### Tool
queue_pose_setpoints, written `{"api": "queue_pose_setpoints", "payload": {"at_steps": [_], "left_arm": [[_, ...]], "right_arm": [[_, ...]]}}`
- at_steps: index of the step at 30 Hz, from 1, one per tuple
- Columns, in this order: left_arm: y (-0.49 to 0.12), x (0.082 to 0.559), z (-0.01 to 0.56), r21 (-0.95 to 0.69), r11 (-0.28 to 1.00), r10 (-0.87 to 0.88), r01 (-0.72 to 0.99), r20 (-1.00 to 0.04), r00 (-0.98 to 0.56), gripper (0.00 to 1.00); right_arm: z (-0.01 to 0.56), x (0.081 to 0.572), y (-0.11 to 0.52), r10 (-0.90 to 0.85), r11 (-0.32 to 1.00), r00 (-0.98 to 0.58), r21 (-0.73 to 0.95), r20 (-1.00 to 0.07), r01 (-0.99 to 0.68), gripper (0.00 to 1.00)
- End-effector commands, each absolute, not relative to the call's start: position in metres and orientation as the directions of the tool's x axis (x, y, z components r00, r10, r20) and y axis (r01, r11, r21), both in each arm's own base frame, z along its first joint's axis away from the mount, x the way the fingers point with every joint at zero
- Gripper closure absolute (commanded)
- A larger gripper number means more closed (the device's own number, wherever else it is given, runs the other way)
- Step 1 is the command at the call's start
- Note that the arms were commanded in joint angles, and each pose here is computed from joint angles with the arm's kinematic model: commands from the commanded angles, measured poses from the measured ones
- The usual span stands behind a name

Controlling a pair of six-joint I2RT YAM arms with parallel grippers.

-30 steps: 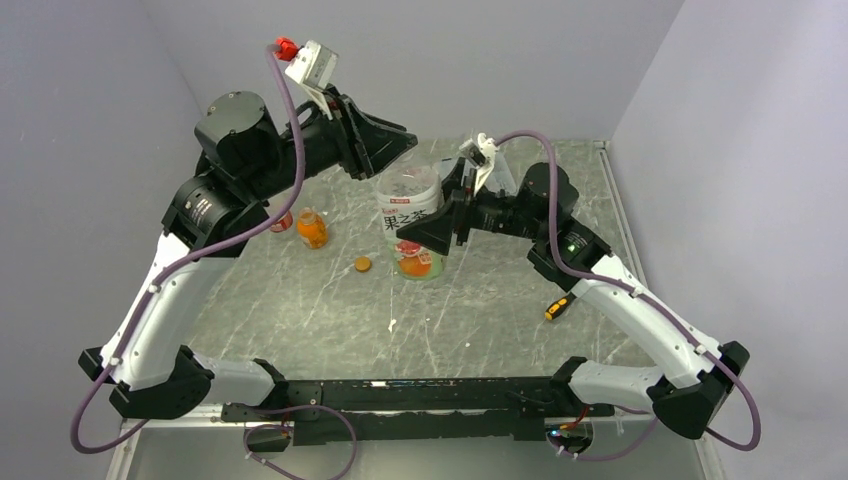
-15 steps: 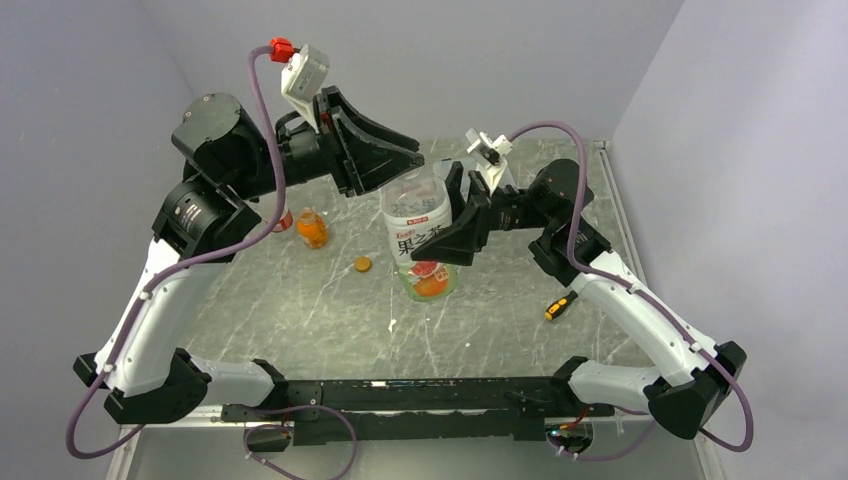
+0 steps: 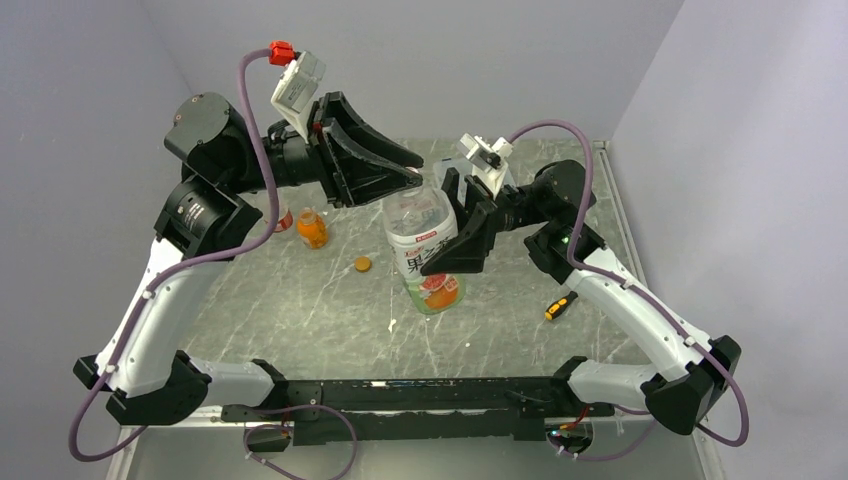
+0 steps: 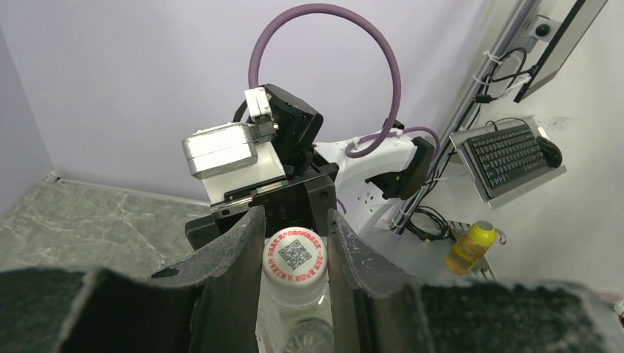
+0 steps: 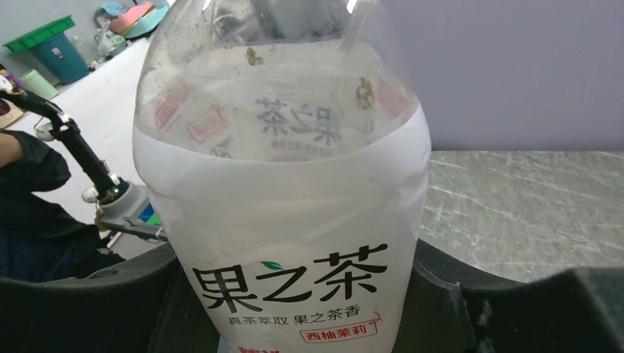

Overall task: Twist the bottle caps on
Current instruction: Screw the bottle cap onto the plastic bottle.

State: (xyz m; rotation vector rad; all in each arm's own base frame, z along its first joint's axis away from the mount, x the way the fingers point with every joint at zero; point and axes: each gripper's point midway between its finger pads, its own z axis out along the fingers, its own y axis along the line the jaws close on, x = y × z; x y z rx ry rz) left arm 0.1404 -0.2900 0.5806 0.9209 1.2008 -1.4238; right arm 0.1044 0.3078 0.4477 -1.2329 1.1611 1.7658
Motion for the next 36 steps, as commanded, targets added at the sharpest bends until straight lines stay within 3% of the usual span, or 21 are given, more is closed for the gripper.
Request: {"api": "queue_pose_setpoints", "payload": {"at_steps": [1, 8, 11, 16, 20, 24, 27, 36], "left_arm": [[-0.289, 0.14, 0.566, -0.242, -0.027, -0.16, 0.97, -0.957, -0.243, 0.64], [-0.278, 0.155, 0.584, -0.212, 0.064, -0.206, 0.975, -0.959, -0.195, 0.39], [-0.273, 0.159, 0.593, -0.194, 0.111, -0.228, 0.975, -0.96, -0.165, 0.22], [-0.268, 0.164, 0.597, -0.168, 0.162, -0.236, 0.972, -0.963, -0.127, 0.1], [-0.261, 0.176, 0.596, -0.175, 0.256, -0.251, 0.951, -0.962, -0.109, 0.09], [-0.241, 0.226, 0.588, -0.271, 0.514, -0.31, 0.814, -0.943, -0.118, 0.12], [-0.231, 0.255, 0.576, -0.322, 0.629, -0.32, 0.707, -0.937, -0.142, 0.18], [-0.241, 0.291, 0.554, -0.369, 0.69, -0.326, 0.623, -0.926, -0.188, 0.24]], "right_arm": [[0.479, 0.094, 0.298, 0.156, -0.367, -0.145, 0.079, -0.977, -0.927, 0.77], [0.47, 0.112, 0.304, 0.133, -0.259, -0.141, 0.103, -0.981, -0.96, 0.77], [0.462, 0.125, 0.306, 0.116, -0.181, -0.145, 0.123, -0.983, -0.976, 0.77], [0.448, 0.15, 0.309, 0.108, -0.039, -0.15, 0.147, -0.983, -0.988, 0.76], [0.437, 0.179, 0.307, 0.111, 0.135, -0.16, 0.174, -0.981, -0.975, 0.76], [0.434, 0.211, 0.3, 0.152, 0.325, -0.161, 0.203, -0.975, -0.924, 0.75], [0.43, 0.227, 0.295, 0.177, 0.43, -0.149, 0.212, -0.973, -0.877, 0.75], [0.407, 0.263, 0.297, 0.139, 0.635, -0.126, 0.186, -0.982, -0.75, 0.75]]}}
